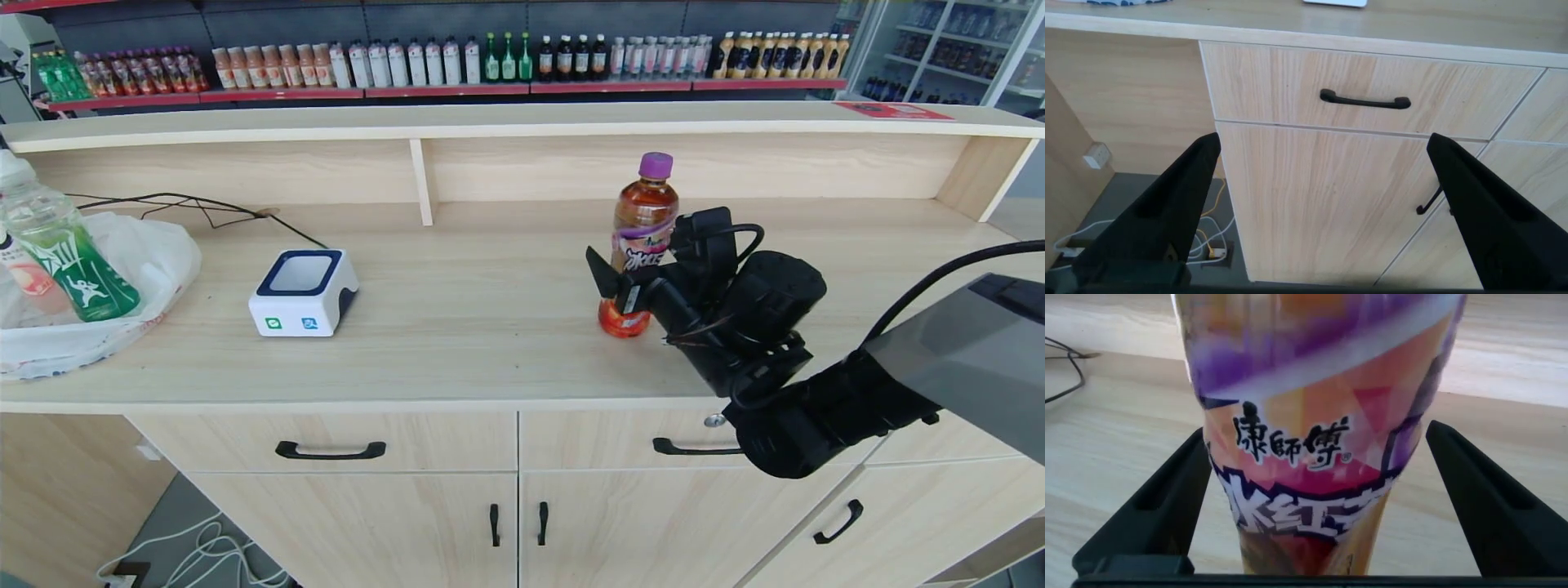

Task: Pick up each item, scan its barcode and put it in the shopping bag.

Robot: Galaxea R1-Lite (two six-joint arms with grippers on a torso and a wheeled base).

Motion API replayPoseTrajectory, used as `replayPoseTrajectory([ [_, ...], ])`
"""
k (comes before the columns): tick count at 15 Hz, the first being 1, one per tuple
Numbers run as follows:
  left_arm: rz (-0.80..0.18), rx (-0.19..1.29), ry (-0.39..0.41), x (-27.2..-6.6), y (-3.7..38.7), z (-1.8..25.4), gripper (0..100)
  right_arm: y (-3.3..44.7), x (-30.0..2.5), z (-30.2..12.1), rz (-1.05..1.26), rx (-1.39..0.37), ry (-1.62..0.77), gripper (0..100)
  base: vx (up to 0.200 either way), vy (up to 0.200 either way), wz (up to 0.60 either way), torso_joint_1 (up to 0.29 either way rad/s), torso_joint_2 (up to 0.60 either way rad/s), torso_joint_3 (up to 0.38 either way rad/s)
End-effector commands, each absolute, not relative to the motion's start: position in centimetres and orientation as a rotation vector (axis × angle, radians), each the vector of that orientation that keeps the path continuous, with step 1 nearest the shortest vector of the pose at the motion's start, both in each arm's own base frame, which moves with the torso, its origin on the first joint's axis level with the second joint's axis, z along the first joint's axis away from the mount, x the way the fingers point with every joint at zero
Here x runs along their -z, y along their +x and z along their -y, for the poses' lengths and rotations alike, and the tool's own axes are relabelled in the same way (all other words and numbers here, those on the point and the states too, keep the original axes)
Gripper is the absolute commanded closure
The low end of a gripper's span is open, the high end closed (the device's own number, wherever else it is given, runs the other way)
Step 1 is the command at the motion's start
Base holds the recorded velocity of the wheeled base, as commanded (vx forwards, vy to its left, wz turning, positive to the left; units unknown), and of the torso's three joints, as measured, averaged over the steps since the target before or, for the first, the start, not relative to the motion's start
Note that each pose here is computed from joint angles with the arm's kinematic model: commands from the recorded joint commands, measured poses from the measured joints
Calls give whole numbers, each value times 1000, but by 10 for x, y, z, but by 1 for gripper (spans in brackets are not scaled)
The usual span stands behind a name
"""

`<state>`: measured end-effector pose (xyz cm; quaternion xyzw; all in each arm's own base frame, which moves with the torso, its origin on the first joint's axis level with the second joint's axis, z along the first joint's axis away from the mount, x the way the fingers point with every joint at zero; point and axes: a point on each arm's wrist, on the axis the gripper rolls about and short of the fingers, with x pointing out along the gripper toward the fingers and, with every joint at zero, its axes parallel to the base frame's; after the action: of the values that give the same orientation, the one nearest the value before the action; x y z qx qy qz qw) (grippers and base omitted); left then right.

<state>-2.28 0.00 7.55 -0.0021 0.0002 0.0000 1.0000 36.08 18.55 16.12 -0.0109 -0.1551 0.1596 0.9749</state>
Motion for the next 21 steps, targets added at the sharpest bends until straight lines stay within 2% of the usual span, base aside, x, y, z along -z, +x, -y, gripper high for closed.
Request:
replayPoseTrajectory([
  [1, 0, 0, -5, -75, -23, 0, 0, 364, -162, -191, 322, -325, -18, 0, 0, 0, 0, 0, 0, 0],
  [6, 0, 0, -5, -75, -23, 0, 0, 362, -160, -196, 311, -336, -20, 0, 0, 0, 0, 0, 0, 0],
  [7, 0, 0, -3, -75, -23, 0, 0, 363, -158, -196, 309, -337, -21, 100, 0, 0, 0, 0, 0, 0],
  [10, 0, 0, -5, -75, -23, 0, 0, 361, -158, -197, 305, -288, -9, 100, 0, 0, 0, 0, 0, 0],
  [21, 0, 0, -3, -75, -23, 0, 0, 353, -163, -204, 337, -306, 44, 100, 0, 0, 0, 0, 0, 0],
])
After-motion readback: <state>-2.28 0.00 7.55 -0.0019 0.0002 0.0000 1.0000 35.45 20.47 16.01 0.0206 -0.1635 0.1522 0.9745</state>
